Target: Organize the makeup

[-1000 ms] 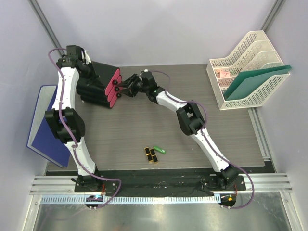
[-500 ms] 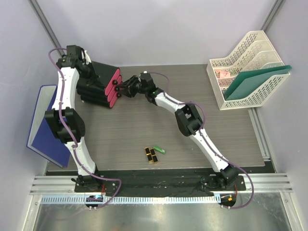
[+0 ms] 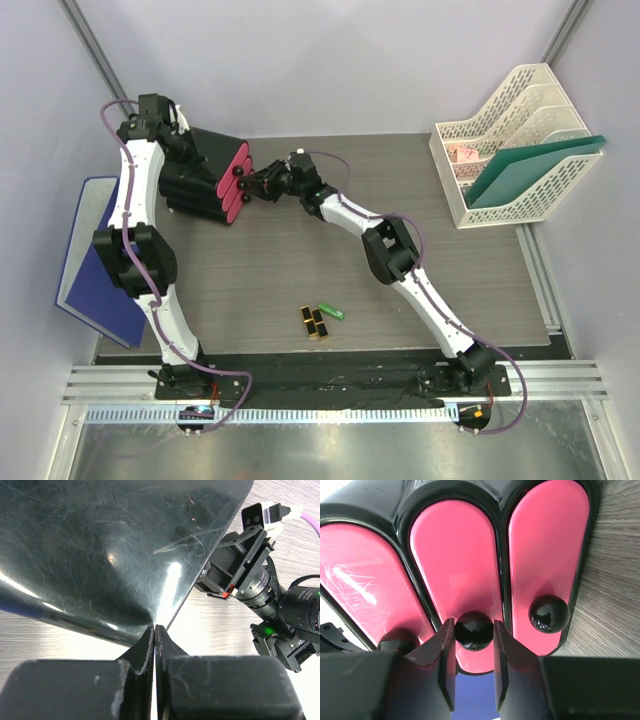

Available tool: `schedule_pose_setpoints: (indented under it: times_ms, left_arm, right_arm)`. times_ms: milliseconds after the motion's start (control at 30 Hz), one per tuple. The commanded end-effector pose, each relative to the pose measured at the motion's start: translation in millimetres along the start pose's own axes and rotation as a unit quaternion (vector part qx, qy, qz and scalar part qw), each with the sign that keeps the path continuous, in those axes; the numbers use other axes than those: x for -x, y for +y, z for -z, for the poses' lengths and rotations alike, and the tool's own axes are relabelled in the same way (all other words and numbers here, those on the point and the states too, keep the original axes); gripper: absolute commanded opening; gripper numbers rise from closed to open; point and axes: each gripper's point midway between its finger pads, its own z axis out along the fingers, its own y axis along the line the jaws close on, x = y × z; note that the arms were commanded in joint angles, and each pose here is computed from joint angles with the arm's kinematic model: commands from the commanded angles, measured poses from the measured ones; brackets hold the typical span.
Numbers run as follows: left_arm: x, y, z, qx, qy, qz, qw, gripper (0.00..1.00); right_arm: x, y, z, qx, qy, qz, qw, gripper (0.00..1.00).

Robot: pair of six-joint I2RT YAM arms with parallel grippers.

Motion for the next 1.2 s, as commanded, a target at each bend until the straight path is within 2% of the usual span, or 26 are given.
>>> schedule_pose_setpoints:
  times_ms: [0,300,633,900,1167]
  left_arm:
    - [10,-3,14,-0.003,-0.021,-0.010,1.000,0.00]
    - [9,-7,23,-0.007,-0.029,-0.012,0.999,0.00]
    - [0,-4,37,0.005,-0.035,-0.017,0.999,0.00]
    - [-6,-2,36,0.008,-0.026,-0.014,1.000,0.00]
    - [-6,-1,31,0.008,-0.020,-0.012,1.000,0.00]
  right_arm:
    - [-21,11,-2,-0.002,0.017,0.031,0.999,0.01]
    - [-47,21,13,-0.029,0.046,0.088,0.995,0.01]
    - [-80,20,23,-0.045,0.080,0.097,0.991,0.01]
    - [-87,-1,47,-0.075,0.080,0.095,0.989,0.01]
    - [-83,3,68,-0.074,0.072,0.094,0.990,0.01]
